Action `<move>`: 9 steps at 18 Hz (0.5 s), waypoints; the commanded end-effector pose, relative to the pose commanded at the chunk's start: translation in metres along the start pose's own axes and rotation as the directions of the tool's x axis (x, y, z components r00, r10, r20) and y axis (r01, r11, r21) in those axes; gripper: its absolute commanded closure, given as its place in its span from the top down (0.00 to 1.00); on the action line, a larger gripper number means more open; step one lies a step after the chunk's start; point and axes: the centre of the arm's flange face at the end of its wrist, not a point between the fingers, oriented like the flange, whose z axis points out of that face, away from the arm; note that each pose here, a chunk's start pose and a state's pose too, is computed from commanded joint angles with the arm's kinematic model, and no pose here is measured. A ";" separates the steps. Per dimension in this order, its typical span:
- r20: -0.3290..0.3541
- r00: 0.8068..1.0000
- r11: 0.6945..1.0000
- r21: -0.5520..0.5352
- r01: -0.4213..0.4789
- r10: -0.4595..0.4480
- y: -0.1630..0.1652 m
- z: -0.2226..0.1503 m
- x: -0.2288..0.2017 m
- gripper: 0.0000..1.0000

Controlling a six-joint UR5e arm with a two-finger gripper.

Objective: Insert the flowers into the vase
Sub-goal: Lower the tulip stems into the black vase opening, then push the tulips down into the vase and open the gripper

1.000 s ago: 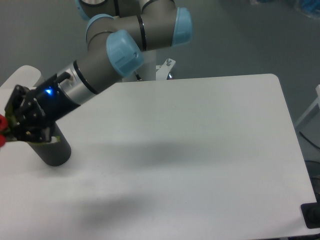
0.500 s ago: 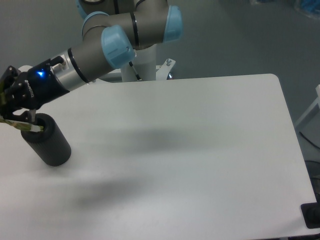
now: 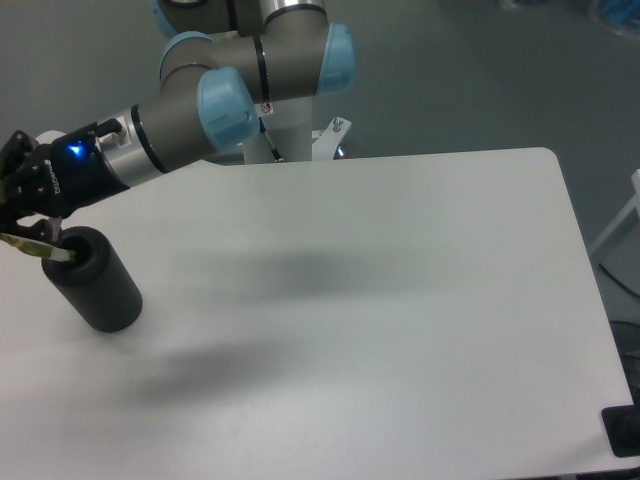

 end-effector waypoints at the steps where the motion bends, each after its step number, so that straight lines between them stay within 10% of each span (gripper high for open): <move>1: 0.000 1.000 1.000 -0.001 -0.006 0.006 0.003 0.000 0.001 0.06; 9: 0.007 0.999 0.999 -0.008 -0.050 0.051 0.047 -0.007 0.013 0.13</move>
